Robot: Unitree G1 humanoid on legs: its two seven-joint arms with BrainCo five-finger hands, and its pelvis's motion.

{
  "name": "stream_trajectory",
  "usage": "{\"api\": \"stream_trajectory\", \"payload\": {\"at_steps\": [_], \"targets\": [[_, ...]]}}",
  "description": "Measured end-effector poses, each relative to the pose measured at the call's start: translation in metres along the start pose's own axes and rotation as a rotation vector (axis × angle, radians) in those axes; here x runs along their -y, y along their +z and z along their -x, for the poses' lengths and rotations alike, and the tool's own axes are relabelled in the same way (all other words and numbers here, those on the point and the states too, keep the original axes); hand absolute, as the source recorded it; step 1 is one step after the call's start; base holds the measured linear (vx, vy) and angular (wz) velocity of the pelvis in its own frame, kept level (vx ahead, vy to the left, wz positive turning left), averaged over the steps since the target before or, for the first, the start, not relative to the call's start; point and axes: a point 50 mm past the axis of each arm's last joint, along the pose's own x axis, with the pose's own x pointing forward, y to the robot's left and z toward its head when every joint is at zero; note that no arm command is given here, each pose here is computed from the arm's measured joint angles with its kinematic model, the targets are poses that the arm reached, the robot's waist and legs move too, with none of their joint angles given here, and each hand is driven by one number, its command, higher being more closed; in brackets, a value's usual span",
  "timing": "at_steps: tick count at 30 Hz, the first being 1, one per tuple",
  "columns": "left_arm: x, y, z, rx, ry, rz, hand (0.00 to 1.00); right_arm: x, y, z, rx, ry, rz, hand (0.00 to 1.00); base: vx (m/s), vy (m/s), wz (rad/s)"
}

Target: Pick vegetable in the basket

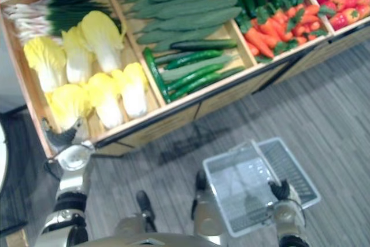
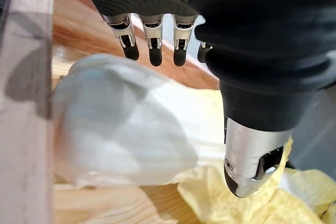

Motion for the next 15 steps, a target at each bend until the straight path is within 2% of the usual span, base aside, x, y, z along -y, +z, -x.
{"api": "stream_trajectory", "payload": {"at_steps": [5,15], "targets": [[0.003,-0.006,-0.001,-0.020,-0.009,-0.075,0.00,-0.001,0.009,-0.003,0.029,0.001,0.009,1.00,0.02,-0.018,-0.08],[-0.009,-0.021,-0.017,-0.016,-0.002,-0.348,0.00,0.007,0.024,-0.011,0.087,-0.011,0.035,1.00,0.02,-0.017,-0.11]]}}
